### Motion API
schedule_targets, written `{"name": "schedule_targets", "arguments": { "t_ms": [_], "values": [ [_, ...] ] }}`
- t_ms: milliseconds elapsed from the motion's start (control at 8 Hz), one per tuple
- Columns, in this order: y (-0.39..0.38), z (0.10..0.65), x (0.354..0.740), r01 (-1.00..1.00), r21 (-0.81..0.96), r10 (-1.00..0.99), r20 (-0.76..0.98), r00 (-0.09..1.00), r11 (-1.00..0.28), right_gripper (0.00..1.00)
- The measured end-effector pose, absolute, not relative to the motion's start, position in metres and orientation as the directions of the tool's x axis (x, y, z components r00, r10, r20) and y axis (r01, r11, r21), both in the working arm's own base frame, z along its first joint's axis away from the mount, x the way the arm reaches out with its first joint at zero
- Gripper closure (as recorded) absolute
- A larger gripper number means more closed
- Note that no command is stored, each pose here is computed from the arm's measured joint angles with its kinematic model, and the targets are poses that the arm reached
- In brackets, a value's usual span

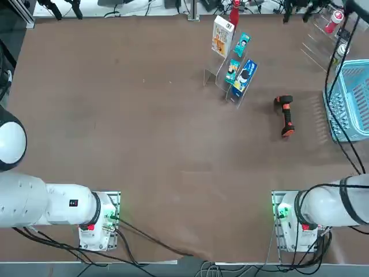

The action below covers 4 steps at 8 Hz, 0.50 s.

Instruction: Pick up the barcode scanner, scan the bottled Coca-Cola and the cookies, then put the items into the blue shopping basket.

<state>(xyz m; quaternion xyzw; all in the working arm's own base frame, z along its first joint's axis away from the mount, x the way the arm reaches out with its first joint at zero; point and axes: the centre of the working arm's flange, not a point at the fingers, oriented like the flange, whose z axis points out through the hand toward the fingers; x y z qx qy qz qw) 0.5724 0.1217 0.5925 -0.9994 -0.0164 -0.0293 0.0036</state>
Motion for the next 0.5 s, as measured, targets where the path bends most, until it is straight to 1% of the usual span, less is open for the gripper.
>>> {"name": "schedule_targets", "arguments": {
  "t_ms": [250,500],
  "values": [
    [0.172,0.602,0.605,0.109,-0.039,0.104,0.113,0.988,-0.993,0.0],
    [0.214,0.589,0.642,0.158,-0.056,0.148,0.157,0.977,-0.986,0.0]
  ]
}}
